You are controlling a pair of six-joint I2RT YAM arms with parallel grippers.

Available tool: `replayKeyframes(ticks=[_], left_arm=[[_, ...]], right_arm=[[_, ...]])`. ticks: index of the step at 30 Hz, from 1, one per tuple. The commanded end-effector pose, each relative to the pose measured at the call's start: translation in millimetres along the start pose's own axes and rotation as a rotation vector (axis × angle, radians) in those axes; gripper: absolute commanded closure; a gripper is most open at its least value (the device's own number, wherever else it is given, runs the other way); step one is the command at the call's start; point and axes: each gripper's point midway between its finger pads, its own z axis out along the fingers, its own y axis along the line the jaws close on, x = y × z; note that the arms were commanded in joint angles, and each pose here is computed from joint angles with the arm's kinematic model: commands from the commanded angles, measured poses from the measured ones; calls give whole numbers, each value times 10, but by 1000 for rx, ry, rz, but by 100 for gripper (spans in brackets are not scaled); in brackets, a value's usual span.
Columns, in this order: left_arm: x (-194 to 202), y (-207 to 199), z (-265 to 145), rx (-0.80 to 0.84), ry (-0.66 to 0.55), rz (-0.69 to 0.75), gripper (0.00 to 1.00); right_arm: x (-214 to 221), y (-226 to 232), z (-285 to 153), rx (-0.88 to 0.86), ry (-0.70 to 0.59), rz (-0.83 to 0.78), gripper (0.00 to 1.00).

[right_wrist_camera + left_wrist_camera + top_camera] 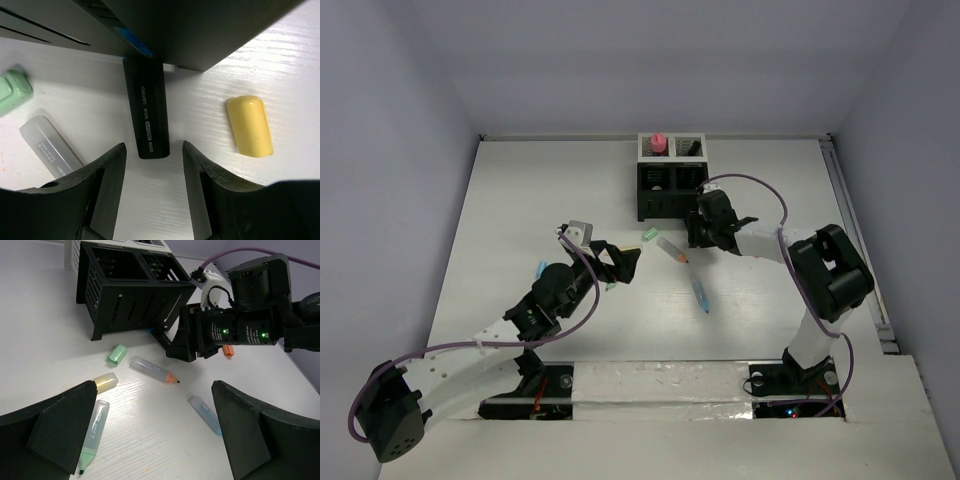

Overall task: Sort the stationery into containers
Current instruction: Pick up the pen from the center of the board.

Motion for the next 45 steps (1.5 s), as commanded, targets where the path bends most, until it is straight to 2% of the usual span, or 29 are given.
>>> replayKeyframes(ticks=[1, 9, 13, 22, 29, 41, 45], left_arm=[[-79, -61, 8, 23, -27, -12, 1], [-45, -48, 28, 17, -16, -6, 1], [-35, -44, 36, 13, -13, -5, 1], [-22, -39, 43, 10, -8, -9, 1], [57, -67, 111, 5, 43, -10, 1], [-30, -405, 220, 101, 101, -87, 1], [-66, -649, 298, 172, 153, -136, 12]], right_arm=[[-77, 19, -35, 11, -25, 8, 44], [19, 10, 116, 15, -4, -14, 48], [37, 24, 85, 2, -2, -7, 62], [255, 168, -185, -23, 30, -36, 85], [396, 122, -445, 0, 81, -40, 86], [282, 301, -1062, -113, 36, -40, 89], [175, 474, -1270, -180, -13, -66, 89]])
